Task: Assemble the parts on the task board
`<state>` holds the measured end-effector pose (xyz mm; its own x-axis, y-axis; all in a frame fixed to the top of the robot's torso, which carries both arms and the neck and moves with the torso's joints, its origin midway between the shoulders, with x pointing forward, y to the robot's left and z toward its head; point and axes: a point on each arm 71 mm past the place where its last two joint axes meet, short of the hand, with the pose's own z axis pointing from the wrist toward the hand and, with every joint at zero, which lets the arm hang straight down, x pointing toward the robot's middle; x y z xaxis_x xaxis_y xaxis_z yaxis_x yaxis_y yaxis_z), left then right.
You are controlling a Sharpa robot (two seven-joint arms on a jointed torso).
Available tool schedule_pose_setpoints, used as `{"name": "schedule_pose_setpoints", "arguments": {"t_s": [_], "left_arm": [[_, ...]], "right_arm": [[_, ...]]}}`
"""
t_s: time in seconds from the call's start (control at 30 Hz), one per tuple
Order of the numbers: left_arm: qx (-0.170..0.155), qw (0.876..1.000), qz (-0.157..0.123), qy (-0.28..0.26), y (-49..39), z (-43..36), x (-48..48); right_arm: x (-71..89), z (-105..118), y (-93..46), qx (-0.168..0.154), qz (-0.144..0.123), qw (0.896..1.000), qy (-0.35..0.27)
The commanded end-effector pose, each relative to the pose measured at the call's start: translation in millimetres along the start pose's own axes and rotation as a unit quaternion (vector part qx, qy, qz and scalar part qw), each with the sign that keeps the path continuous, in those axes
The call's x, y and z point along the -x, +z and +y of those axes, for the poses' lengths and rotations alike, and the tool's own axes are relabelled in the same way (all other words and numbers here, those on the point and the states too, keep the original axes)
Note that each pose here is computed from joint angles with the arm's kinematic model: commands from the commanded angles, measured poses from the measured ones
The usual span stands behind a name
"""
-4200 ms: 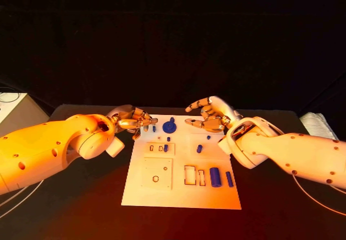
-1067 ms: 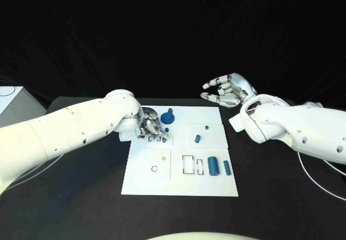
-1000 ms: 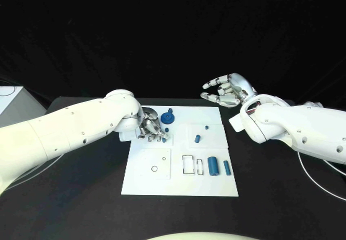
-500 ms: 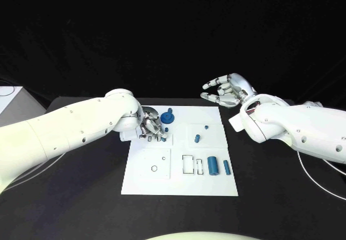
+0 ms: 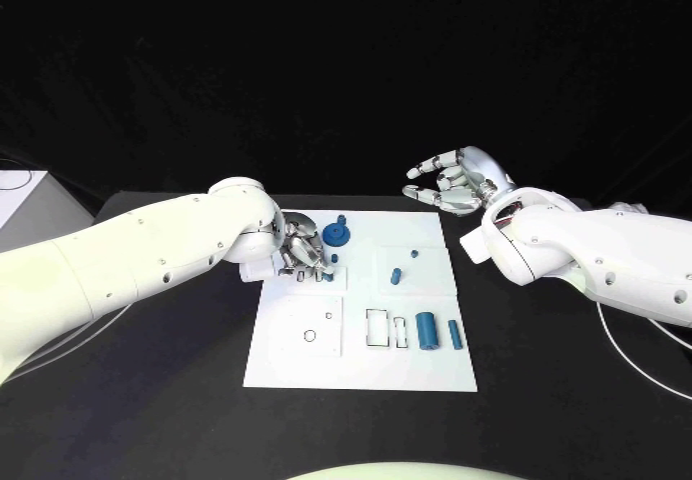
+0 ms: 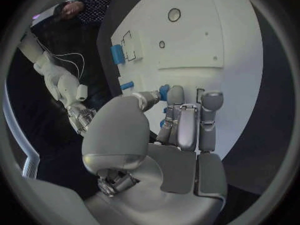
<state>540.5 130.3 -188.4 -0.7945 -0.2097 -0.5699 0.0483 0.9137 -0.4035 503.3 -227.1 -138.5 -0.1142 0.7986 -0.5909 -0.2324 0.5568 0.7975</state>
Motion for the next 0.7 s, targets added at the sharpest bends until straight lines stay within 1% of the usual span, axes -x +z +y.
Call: {"name": "schedule_pose_setpoints", "arguments": {"t_s": [0.03, 0.2, 0.4, 0.7], "left_arm": [[-0.011, 1.000, -0.001, -0.008, -0.5, -1.4, -0.4], [-0.018, 1.000, -0.010, -0.020, -1.8, -0.5, 0.4], [-0.026, 0.999, -0.030, -0.033, -5.7, 1.8, 1.5], [-0.025, 0.998, -0.055, -0.033, -12.3, 7.5, 1.9]], "right_arm": [[-0.8, -0.3, 0.2, -0.001, 0.007, 1.000, 0.001], [-0.9, -1.0, 0.2, -0.002, 0.007, 1.000, 0.001], [-0.3, -2.2, -0.1, -0.003, 0.006, 1.000, 0.001], [0.3, -4.5, -0.8, -0.007, 0.006, 1.000, 0.001]]}}
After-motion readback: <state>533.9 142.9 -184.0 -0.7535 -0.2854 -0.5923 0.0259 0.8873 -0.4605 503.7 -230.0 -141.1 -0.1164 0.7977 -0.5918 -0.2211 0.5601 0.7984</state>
